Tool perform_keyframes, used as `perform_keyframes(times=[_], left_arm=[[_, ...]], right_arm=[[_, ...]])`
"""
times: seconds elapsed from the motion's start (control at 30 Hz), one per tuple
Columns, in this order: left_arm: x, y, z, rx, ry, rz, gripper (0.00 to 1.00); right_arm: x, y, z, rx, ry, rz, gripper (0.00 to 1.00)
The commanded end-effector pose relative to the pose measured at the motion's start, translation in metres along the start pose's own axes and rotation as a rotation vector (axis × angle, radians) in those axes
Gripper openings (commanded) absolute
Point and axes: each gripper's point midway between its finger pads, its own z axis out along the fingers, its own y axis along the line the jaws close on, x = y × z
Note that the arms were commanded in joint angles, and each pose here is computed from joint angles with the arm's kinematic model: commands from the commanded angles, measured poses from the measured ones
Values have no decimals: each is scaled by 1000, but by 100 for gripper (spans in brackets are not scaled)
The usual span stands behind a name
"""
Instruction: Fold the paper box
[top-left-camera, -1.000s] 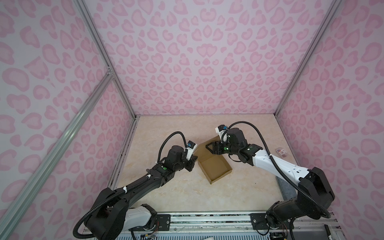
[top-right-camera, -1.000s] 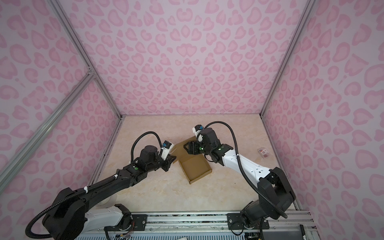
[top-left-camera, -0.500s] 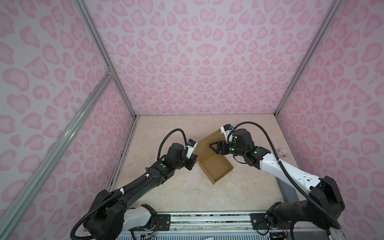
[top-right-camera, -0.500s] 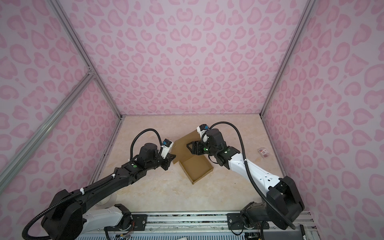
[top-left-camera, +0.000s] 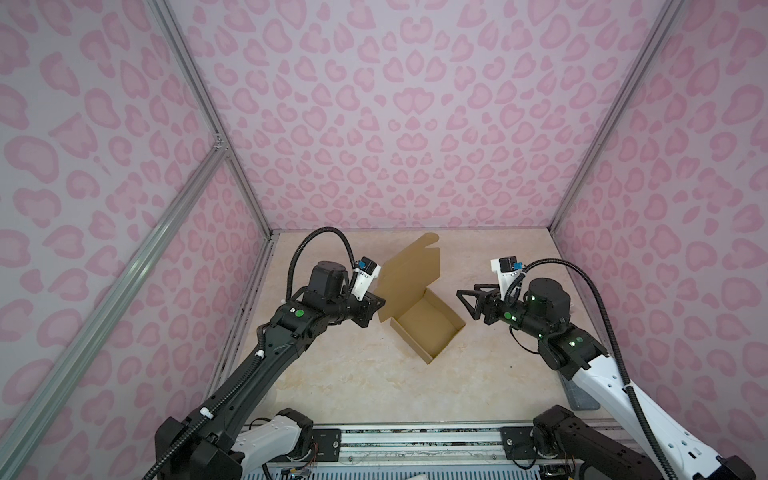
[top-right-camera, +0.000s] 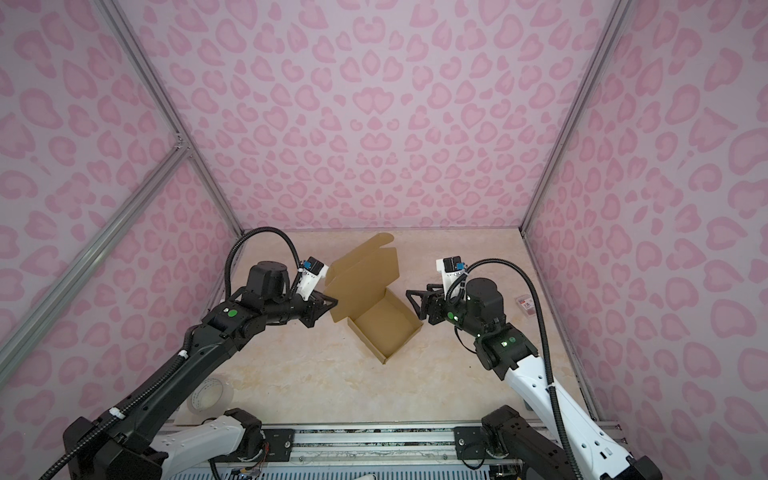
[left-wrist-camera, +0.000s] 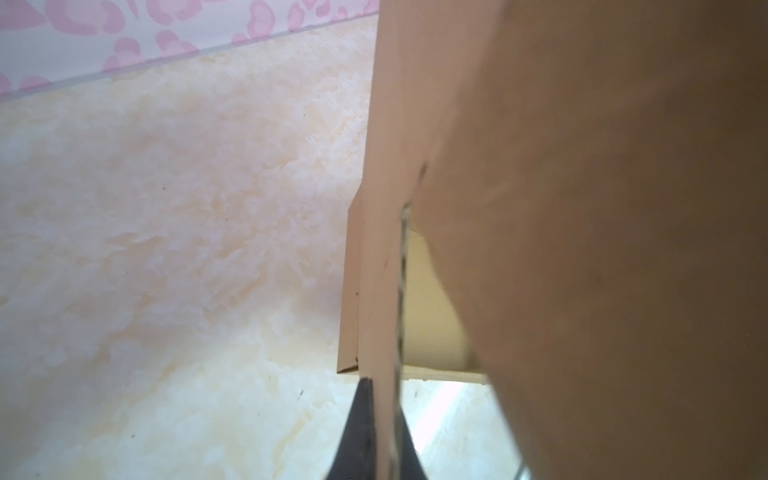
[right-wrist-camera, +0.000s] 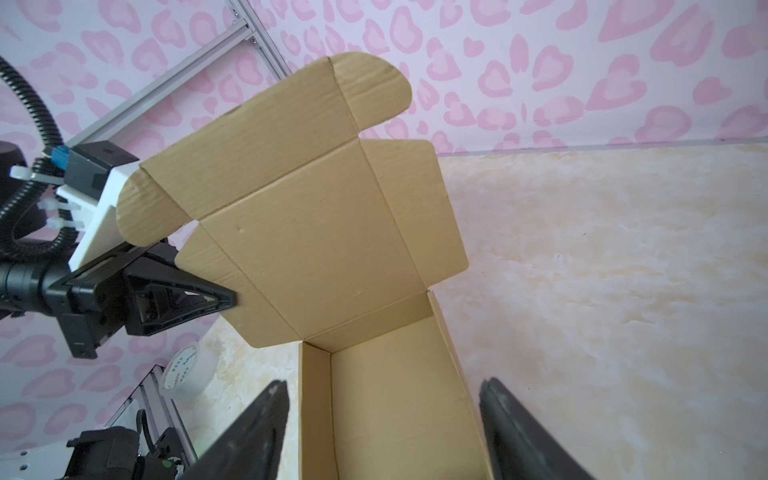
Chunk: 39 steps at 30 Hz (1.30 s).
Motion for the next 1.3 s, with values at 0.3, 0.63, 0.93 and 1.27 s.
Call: perform_keyframes(times=[0.3, 0.63, 0.93, 1.27], left_arm=[[20, -72, -47, 308, 49, -1, 4], [31, -115, -78, 478, 21, 62, 4], [44, -128, -83, 505, 41, 111, 4], [48, -125, -81, 472, 45, 137, 4]], right_arm=[[18, 6, 8, -199, -20, 66, 78], [7, 24, 14, -371, -80, 75, 76], [8, 35, 17, -452, -71, 68, 73], [31, 58, 25, -493, 26, -4, 55]])
